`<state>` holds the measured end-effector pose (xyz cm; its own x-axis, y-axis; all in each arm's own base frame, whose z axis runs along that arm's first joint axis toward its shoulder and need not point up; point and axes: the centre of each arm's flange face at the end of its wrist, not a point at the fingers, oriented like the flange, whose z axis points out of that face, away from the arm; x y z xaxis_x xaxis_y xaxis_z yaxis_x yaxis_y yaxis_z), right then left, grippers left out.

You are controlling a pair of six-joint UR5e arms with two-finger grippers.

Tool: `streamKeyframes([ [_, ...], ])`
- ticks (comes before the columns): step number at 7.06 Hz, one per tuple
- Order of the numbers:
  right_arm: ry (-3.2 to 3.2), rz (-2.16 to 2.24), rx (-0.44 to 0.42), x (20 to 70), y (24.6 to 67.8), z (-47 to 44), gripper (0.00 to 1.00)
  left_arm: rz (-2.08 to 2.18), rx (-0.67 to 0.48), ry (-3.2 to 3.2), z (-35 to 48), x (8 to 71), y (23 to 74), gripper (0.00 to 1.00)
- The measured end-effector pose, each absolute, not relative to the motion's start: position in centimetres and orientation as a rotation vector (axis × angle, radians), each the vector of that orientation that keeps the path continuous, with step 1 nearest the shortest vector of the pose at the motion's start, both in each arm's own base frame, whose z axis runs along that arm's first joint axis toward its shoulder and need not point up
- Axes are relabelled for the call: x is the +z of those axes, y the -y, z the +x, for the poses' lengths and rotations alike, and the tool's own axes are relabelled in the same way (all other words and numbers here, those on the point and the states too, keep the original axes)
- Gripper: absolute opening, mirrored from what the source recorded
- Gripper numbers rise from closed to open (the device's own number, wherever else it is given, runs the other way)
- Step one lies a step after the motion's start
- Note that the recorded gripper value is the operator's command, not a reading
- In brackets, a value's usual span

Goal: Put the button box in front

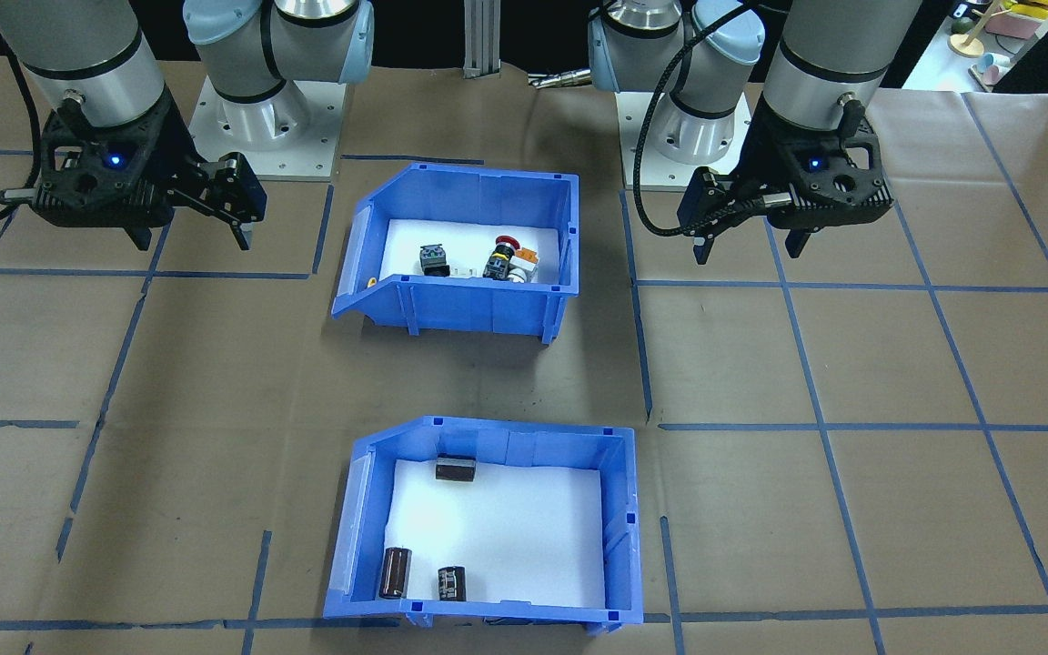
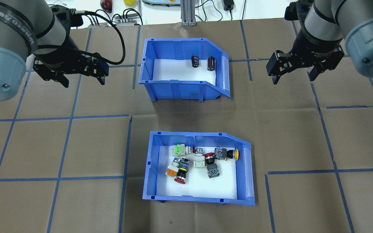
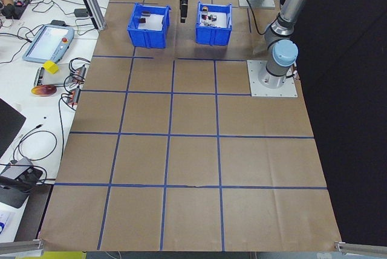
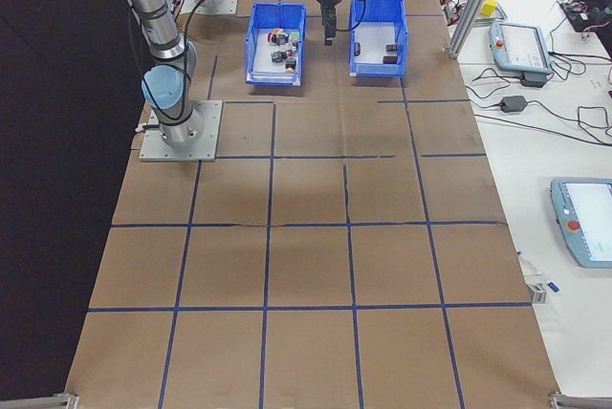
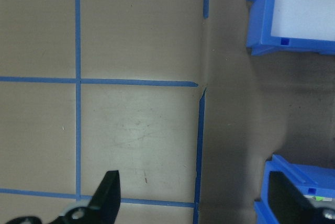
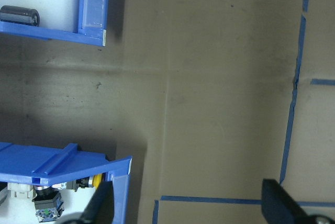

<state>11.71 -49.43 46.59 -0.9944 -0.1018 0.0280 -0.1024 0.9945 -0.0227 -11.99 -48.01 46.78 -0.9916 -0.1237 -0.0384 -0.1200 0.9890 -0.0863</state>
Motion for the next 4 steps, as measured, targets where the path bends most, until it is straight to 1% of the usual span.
streamKeyframes([
  [1,3.103,0.297,0.046,46.4,50.7,12.0,1.0,-0.318,-0.116,-3.086,-12.0,46.1,47.7,0.99],
  [3,3.061,0.608,0.023,45.5,53.8,13.9,1.0,-0.61,-0.077,-3.063,-12.9,44.8,47.2,0.98],
  [4,3.004,0.83,0.015,44.7,55.6,16.2,1.0,-0.786,-0.05,-3.038,-13.5,44.1,46.5,0.99],
])
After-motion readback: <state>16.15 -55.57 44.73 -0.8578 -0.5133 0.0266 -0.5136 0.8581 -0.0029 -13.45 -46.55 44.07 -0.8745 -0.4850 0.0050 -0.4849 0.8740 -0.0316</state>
